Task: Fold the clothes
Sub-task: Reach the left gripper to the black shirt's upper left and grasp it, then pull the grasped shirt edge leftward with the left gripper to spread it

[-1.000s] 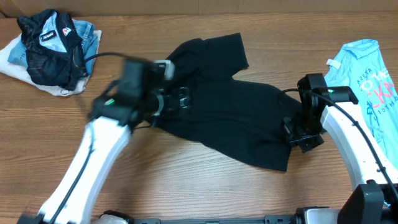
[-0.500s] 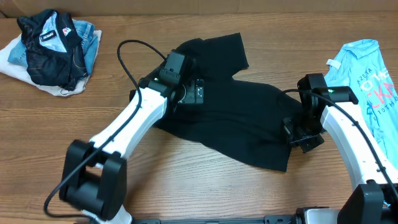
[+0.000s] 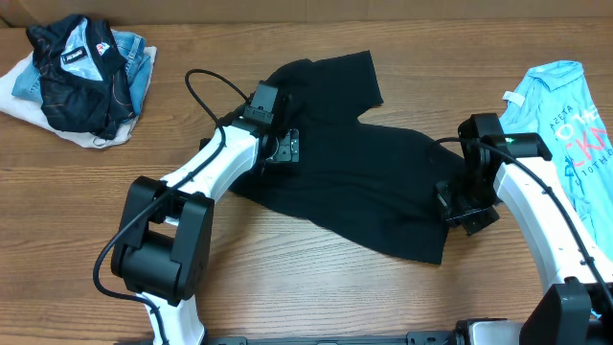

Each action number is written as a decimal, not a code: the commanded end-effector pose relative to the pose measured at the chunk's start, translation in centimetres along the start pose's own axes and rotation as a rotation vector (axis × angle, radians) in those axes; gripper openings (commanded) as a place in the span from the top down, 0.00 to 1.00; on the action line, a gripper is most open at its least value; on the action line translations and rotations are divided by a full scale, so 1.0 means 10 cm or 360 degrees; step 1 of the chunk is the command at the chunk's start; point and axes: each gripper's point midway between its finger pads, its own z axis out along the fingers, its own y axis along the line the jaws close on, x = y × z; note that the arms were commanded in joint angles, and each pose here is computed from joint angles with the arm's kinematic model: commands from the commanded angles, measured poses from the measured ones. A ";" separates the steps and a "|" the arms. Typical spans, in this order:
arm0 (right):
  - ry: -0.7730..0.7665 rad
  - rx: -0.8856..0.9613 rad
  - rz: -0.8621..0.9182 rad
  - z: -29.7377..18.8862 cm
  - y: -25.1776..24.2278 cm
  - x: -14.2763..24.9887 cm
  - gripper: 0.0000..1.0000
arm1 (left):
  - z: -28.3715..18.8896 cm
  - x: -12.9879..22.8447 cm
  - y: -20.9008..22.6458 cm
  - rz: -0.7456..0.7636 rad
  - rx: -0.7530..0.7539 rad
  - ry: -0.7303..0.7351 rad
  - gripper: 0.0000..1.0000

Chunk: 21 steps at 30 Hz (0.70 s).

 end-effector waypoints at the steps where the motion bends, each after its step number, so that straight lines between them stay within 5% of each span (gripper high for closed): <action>1: -0.0031 -0.0026 -0.0020 -0.04 0.02 -0.01 0.92 | 0.03 -0.06 -0.02 0.0021 -0.0018 -0.0019 0.22; 5: -0.0033 -0.0031 -0.0020 -0.04 0.02 -0.01 0.92 | 0.03 -0.06 0.00 0.0050 -0.0031 -0.0018 0.34; 11: -0.0033 -0.0031 -0.0020 -0.04 0.02 -0.01 0.92 | 0.05 -0.03 0.01 0.0070 -0.0037 -0.0002 0.35; 21: -0.0033 -0.0029 -0.0020 -0.04 0.02 -0.01 0.92 | 0.05 -0.02 0.01 0.0089 -0.0041 0.0007 0.66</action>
